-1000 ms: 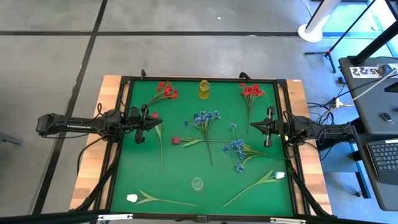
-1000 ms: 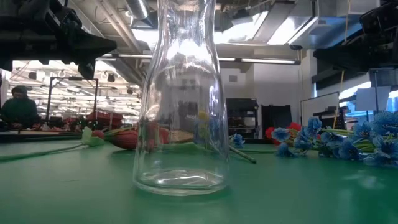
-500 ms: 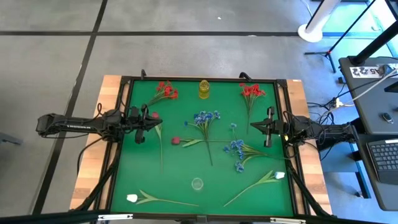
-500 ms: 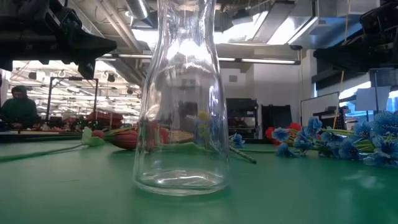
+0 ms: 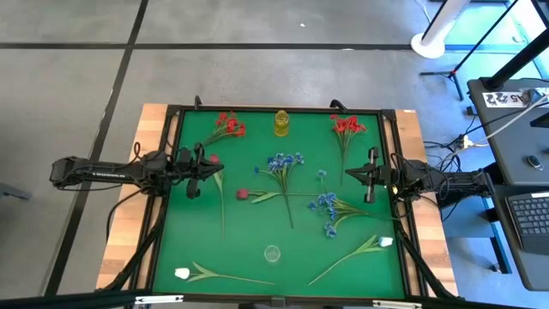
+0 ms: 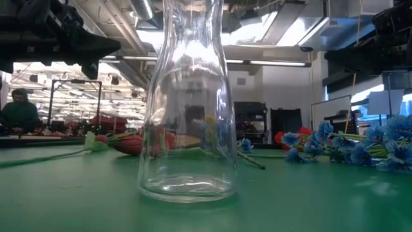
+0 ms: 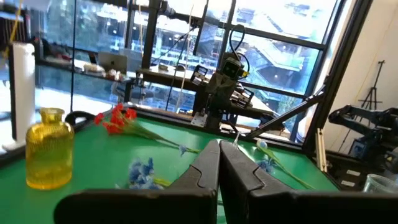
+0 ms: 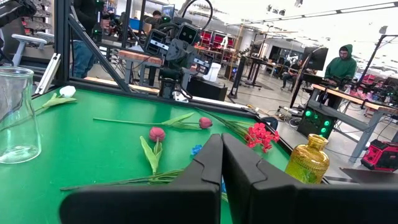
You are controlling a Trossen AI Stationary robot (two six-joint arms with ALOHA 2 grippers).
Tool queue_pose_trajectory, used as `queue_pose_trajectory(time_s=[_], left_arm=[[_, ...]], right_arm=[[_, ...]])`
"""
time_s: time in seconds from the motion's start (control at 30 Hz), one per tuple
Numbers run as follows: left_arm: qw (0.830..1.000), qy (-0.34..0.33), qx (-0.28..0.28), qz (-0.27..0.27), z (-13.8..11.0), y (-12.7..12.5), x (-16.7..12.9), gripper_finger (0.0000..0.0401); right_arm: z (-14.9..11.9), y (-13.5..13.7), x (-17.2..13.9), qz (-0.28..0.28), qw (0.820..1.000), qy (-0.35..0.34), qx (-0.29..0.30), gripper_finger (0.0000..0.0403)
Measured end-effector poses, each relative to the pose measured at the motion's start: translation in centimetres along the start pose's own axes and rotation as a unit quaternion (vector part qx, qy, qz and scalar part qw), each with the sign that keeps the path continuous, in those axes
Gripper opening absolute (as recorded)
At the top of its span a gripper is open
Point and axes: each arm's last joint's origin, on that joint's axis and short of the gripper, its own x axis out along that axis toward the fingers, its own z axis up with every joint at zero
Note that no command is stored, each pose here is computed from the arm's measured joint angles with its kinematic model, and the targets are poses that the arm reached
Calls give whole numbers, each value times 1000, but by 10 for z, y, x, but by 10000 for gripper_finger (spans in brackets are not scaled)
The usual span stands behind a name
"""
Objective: Sort flowers into vase by color
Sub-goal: Put the left red flowers into the yellow vase
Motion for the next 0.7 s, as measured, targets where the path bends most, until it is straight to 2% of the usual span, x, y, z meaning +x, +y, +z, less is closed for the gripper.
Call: queue_pose_trajectory(time_s=[0.5, 0.7], left_arm=[[1000, -9, 6, -1, 2, 0, 0, 0], [999, -16, 8, 51, 5, 2, 1, 0]], right_arm=[[0, 0, 0, 0, 1000, 0, 0, 8], [0, 0, 0, 0, 1000, 0, 0, 8]])
